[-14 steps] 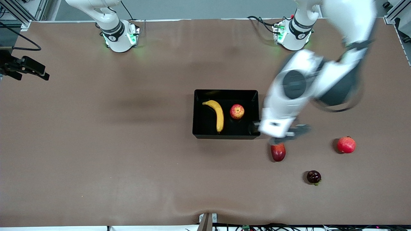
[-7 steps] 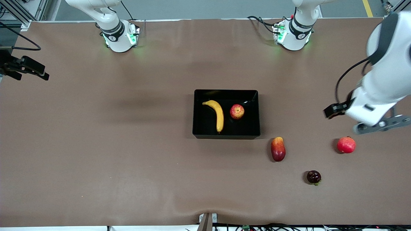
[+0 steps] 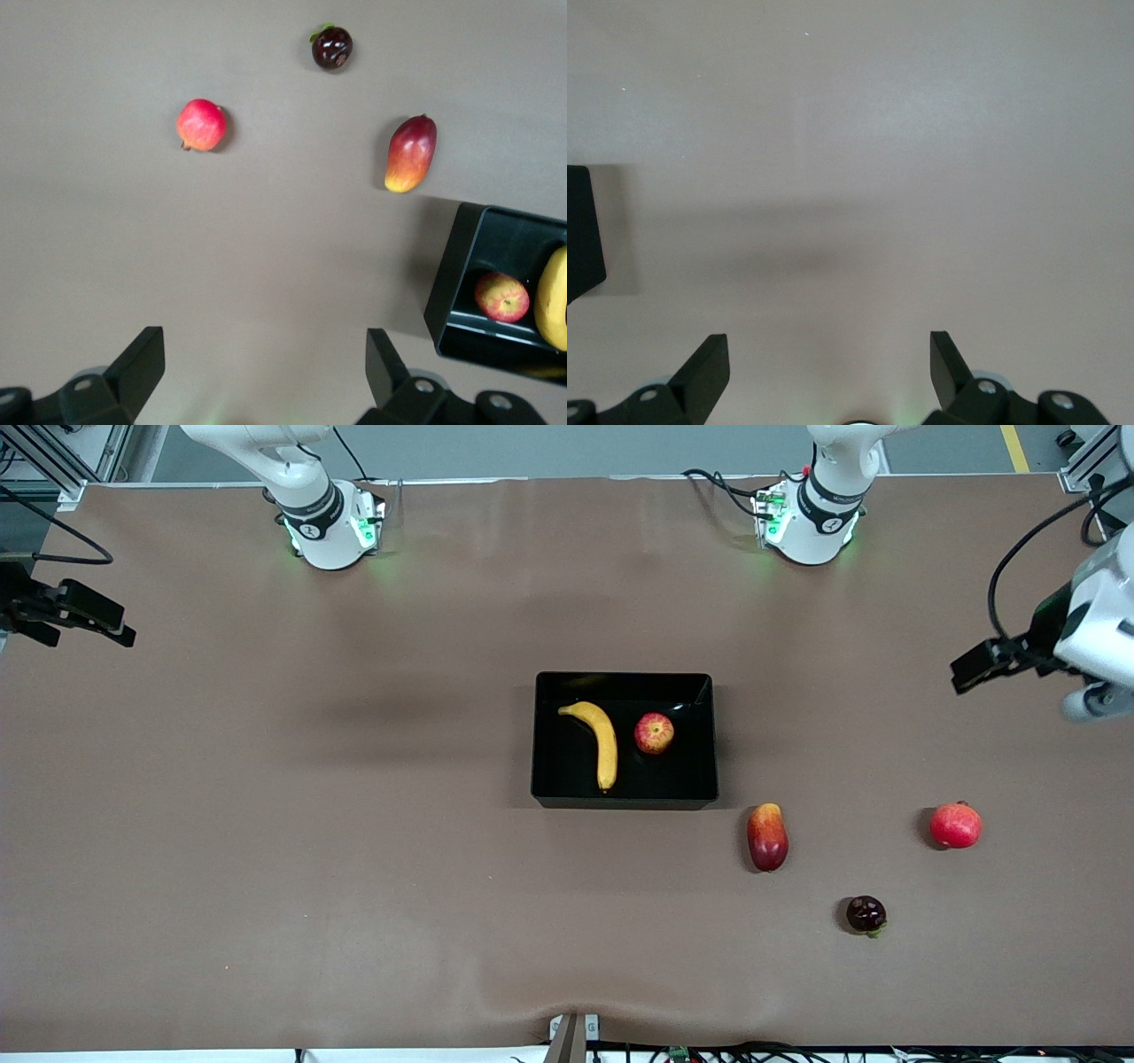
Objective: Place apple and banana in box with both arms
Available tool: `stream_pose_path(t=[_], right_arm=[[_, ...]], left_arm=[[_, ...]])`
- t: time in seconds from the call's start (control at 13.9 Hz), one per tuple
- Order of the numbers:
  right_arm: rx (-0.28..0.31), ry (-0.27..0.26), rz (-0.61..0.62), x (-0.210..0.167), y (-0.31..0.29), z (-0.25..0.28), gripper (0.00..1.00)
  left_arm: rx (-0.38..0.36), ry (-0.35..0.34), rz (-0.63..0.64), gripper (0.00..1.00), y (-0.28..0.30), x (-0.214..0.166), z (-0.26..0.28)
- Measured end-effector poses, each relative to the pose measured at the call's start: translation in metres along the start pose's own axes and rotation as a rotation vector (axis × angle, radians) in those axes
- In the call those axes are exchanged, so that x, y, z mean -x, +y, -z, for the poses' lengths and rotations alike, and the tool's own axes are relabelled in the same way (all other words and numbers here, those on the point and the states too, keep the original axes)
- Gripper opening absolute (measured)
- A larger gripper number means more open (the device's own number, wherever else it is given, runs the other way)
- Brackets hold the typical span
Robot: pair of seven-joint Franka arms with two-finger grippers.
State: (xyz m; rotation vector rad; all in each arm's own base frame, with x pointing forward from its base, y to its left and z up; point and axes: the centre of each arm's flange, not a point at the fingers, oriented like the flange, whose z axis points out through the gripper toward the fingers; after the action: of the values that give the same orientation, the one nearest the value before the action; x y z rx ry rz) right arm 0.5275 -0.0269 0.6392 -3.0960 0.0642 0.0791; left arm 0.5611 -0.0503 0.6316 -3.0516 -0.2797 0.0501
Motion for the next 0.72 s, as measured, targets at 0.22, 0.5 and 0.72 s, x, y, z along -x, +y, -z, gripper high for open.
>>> stream_pose_path(t=[0.22, 0.5, 0.72], right_arm=[[0.015, 0.023, -0.001, -0.003, 0.001, 0.002, 1.00], [0.021, 0.038, 0.005, -0.008, 0.000, -0.003, 1.00], [0.022, 0.029, 0.016, -0.009, -0.006, -0.007, 1.00]], left_arm=[[-0.004, 0.007, 0.014, 1.00, -0.013, 0.020, 0.008], [0.026, 0.001, -0.005, 1.00, -0.008, 0.038, 0.004], [0.054, 0.010, -0.033, 1.00, -0.004, 0.045, 0.010]])
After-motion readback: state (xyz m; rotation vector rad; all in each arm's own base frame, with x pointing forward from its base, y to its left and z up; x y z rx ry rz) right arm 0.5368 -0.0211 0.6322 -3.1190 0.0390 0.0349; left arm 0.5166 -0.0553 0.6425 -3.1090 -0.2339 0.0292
